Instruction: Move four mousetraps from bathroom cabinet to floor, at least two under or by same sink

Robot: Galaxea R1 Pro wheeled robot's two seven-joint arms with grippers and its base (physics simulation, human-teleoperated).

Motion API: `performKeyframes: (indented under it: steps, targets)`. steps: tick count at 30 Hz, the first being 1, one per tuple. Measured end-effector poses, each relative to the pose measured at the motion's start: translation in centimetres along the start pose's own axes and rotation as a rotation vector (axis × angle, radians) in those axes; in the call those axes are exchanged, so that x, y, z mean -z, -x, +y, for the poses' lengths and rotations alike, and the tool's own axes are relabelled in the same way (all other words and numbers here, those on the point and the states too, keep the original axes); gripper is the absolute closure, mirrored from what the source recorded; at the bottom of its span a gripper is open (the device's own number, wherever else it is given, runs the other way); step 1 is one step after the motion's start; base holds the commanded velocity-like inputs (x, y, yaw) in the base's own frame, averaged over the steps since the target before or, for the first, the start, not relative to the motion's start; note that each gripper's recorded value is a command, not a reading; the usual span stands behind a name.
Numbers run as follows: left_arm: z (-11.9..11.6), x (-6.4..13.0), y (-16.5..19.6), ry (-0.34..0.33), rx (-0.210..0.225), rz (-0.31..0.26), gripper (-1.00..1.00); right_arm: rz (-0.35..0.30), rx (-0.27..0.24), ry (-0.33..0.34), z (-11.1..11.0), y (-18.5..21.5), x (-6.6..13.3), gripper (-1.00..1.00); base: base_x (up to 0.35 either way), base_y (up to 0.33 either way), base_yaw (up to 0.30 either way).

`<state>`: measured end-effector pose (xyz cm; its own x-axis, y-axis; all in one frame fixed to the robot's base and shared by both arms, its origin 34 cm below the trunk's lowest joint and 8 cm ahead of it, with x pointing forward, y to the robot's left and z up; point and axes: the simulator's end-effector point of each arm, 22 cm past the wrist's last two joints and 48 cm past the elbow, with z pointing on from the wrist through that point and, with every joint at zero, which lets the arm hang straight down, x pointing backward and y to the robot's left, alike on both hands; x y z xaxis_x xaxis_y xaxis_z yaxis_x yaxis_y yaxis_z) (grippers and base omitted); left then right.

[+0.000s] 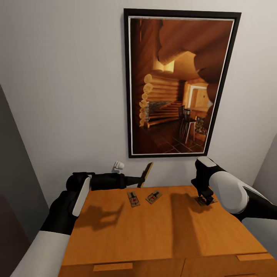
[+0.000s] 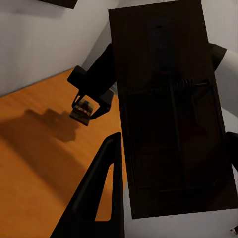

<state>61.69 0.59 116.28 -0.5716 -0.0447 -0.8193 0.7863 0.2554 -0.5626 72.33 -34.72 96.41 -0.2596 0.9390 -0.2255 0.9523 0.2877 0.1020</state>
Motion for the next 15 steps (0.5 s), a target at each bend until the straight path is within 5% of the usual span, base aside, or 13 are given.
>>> performKeyframes:
  steps: [15]
  targets:
    - [-0.6,0.3,1.0,0.008,0.019,0.003,1.0,-0.002,0.003,0.001,-0.1,0.3,1.8,1.0,-0.004,0.0,0.0]
